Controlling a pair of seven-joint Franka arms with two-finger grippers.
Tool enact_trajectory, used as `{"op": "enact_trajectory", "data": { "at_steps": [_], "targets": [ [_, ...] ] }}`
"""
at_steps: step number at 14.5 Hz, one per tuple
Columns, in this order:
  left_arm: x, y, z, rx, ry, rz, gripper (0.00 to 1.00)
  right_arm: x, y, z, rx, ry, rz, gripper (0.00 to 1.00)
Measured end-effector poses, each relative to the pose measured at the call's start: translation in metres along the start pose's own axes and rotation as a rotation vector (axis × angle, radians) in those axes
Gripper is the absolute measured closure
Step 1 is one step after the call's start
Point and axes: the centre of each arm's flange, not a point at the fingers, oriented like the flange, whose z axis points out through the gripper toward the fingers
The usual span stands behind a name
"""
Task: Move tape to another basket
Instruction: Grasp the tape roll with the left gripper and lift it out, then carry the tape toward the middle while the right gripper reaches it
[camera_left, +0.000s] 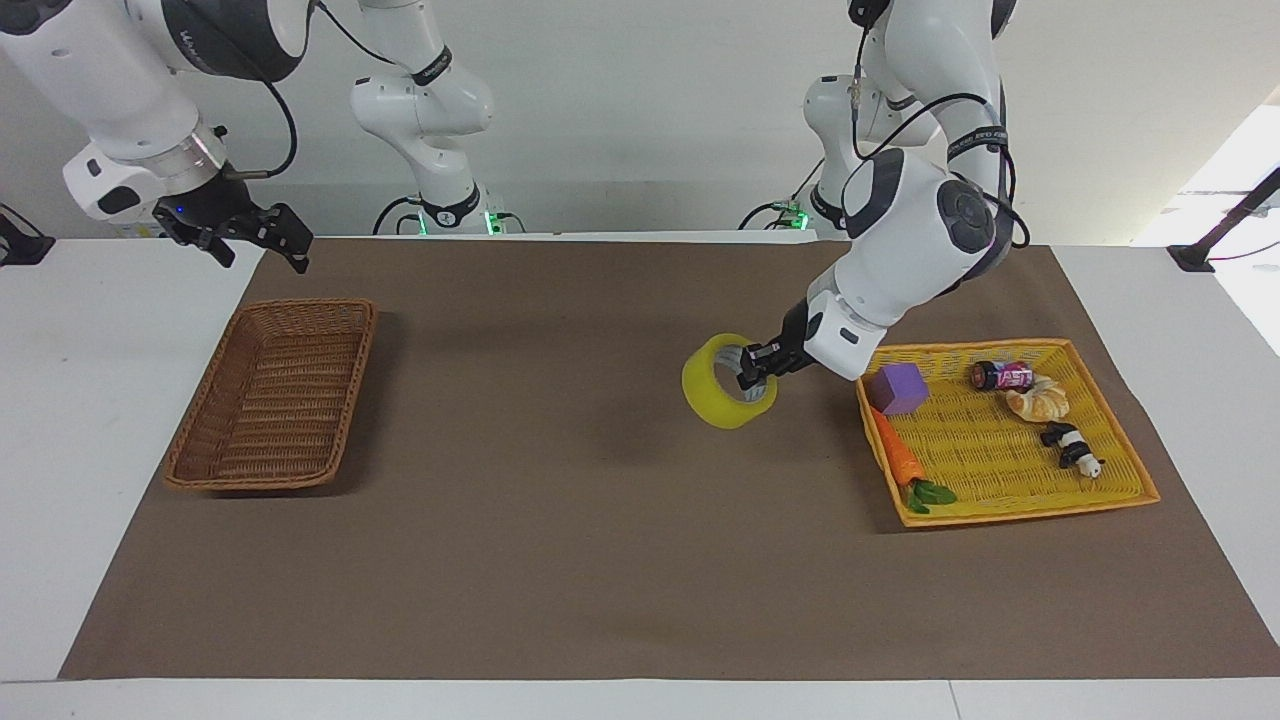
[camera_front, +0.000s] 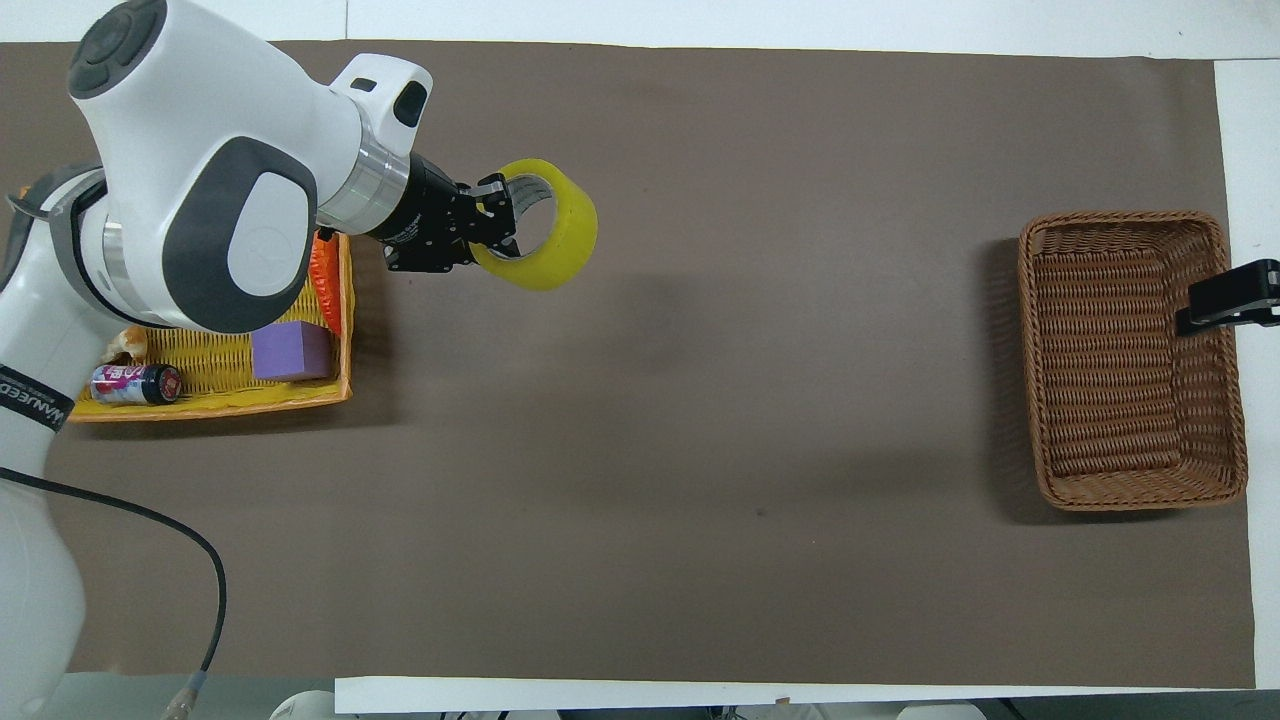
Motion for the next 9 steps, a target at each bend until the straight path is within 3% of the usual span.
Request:
{"op": "enact_trajectory", "data": {
  "at_steps": [4,9],
  "targets": [
    [0.000,-0.001,0.001,0.003,-0.003,-0.002,0.78,0.014,-0.021,0.010,0.342,0.083,-0.034,0.00],
    [-0.011,-0.002,0.019,0.027,-0.032,0.005,0.78,0.060,-0.066,0.074,0.806,0.123,0.097,0.00]
  ]
}}
